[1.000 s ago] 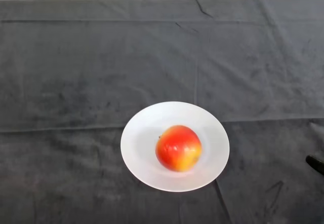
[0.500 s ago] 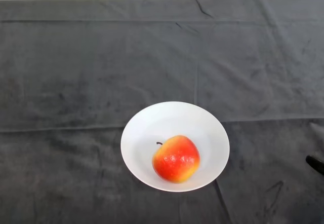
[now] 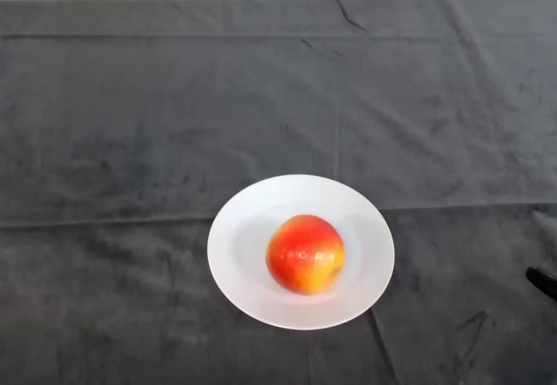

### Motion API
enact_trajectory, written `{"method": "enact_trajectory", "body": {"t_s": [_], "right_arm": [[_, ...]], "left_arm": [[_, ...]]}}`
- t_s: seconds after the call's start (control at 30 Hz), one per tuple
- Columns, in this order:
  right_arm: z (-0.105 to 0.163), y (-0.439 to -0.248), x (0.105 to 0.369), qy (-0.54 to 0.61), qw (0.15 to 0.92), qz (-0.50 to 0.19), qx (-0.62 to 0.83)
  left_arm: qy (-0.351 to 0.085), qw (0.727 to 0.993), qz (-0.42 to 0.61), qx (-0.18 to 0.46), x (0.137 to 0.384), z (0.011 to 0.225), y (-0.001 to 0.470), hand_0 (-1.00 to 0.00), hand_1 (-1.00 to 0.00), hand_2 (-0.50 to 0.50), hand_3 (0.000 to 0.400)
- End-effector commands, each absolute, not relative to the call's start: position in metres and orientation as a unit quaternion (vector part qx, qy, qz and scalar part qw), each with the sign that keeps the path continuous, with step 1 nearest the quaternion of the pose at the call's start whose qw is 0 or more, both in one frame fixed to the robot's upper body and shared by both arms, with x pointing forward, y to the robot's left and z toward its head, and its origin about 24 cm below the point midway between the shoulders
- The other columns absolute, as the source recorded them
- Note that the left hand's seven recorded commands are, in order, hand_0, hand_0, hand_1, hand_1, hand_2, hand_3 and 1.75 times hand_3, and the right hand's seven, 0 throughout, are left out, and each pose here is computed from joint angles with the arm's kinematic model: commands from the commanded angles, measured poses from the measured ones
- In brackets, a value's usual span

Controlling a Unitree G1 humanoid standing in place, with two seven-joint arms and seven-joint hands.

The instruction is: Move the apple to the plate

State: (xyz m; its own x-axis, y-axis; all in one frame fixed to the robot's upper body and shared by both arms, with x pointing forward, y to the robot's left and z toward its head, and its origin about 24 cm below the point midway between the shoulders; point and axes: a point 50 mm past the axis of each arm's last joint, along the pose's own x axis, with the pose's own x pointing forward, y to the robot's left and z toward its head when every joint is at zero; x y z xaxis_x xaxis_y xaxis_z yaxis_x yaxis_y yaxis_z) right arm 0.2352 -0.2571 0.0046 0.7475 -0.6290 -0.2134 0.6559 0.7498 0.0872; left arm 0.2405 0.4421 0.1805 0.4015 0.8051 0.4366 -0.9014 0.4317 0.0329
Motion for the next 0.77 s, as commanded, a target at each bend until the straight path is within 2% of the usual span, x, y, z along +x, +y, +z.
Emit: {"method": "enact_trajectory", "body": {"t_s": [0.03,0.77], "right_arm": [[-0.0130,-0.2553,0.2249,0.130,0.923,-0.353,0.086],[-0.0130,-0.2553,0.2249,0.130,0.923,-0.353,0.086]], "left_arm": [[-0.216,0.805,0.532,0.146,0.2320,0.2128,0.4559,0.00,0.00,0.00,0.000],[-0.216,0.806,0.532,0.145,0.2318,0.2127,0.4562,0.00,0.00,0.00,0.000]]}}
